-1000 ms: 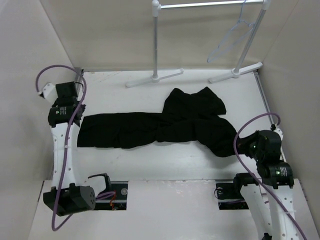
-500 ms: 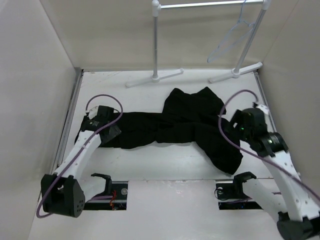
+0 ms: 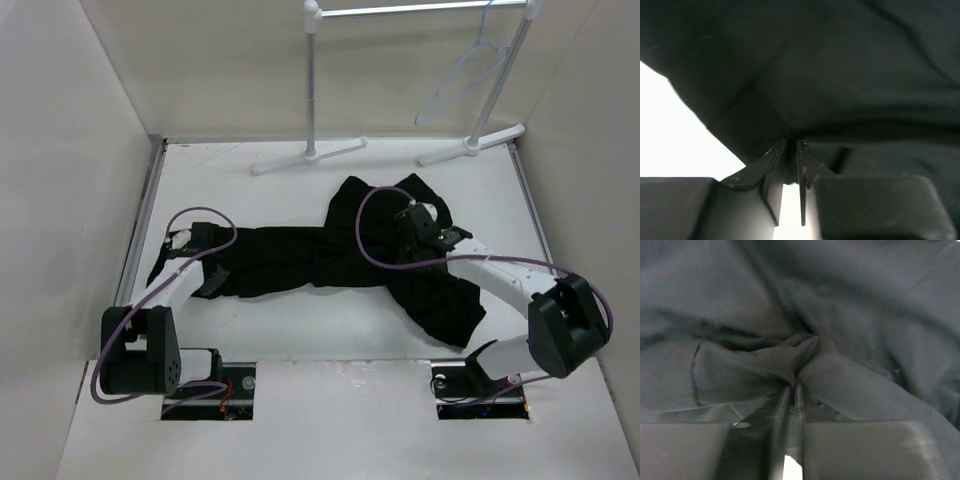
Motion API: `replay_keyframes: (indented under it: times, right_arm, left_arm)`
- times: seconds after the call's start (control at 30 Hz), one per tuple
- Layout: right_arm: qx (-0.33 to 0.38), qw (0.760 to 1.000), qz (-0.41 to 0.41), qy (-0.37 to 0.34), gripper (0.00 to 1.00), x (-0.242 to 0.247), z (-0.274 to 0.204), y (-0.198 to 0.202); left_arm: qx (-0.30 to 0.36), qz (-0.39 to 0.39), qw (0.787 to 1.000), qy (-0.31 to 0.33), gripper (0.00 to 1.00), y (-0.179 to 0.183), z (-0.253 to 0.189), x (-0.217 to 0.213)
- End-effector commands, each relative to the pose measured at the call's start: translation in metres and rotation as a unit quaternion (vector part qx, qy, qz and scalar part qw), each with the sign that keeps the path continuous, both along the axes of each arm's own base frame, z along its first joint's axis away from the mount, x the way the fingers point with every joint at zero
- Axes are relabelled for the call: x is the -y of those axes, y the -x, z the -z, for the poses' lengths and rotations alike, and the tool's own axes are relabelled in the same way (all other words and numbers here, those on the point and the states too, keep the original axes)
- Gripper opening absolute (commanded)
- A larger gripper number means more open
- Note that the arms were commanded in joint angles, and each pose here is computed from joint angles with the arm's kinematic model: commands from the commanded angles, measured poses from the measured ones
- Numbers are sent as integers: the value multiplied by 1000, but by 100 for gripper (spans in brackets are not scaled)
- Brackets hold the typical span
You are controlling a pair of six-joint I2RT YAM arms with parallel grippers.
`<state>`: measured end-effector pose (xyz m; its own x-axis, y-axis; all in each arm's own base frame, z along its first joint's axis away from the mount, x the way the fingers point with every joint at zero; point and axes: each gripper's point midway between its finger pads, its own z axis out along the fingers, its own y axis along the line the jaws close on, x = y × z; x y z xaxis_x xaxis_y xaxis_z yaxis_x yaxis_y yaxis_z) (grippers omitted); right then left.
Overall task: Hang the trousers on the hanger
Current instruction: Flatten out the trousers at the center of the board.
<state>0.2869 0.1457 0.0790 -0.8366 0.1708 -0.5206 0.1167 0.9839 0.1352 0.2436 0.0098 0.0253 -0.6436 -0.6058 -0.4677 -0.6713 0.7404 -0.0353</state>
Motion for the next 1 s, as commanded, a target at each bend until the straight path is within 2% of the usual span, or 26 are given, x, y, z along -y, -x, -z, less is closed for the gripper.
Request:
replay_keyframes:
  times: [0.0,0.1,0.2,0.23,0.27,0.33,0.4,0.43,0.53,0.57,0.67,0.7,0.77,0.8,0.9,0.97]
  right_arm:
    - [9,998,-49,-45,6,-34,-11,32]
    - [-36,991,-94,-86,3,-56,-12,98]
    - [-96,977,-141,-127,4,-76,-9,162]
    - [-111,973,-152,-134,10,-80,-9,178]
    - [-120,970,-163,-132,21,-81,-7,189]
    - [-121,971,-170,-116,49,-76,-11,196]
    - [-80,980,-142,-113,64,-65,-32,176]
    - [-51,983,-127,-121,67,-59,-47,162]
    - [40,986,-50,-157,69,-31,-96,109]
    - [66,984,-23,-167,63,-21,-107,92]
    - [114,976,58,-178,15,16,-113,45]
    - [118,974,73,-181,11,23,-112,35]
    - [131,969,116,-175,10,46,-106,9]
    - [134,966,140,-169,16,58,-103,-3]
    - [161,953,214,-143,50,101,-99,-38]
    - [167,947,247,-121,64,122,-93,-56]
  left_arm:
    - [21,-53,998,5,10,9,-2,-24]
    - [36,-98,995,6,8,23,-9,-43]
    - [62,-112,992,8,8,23,-31,-46]
    - [77,-107,991,6,10,18,-43,-45]
    - [92,-94,991,5,14,10,-57,-42]
    - [126,-51,991,-1,28,-10,-90,-29]
    - [155,-1,988,-10,45,-34,-121,-8]
    - [162,29,986,-12,53,-48,-132,9]
    - [168,142,975,-7,63,-100,-152,84]
    - [170,173,970,-5,65,-118,-154,108]
    - [170,247,954,11,71,-169,-145,172]
    - [161,260,952,21,71,-181,-138,185]
    - [140,292,944,69,72,-206,-117,222]
    - [135,299,941,83,73,-214,-110,232]
    - [127,312,935,114,74,-239,-88,257]
    - [123,316,933,121,74,-249,-75,264]
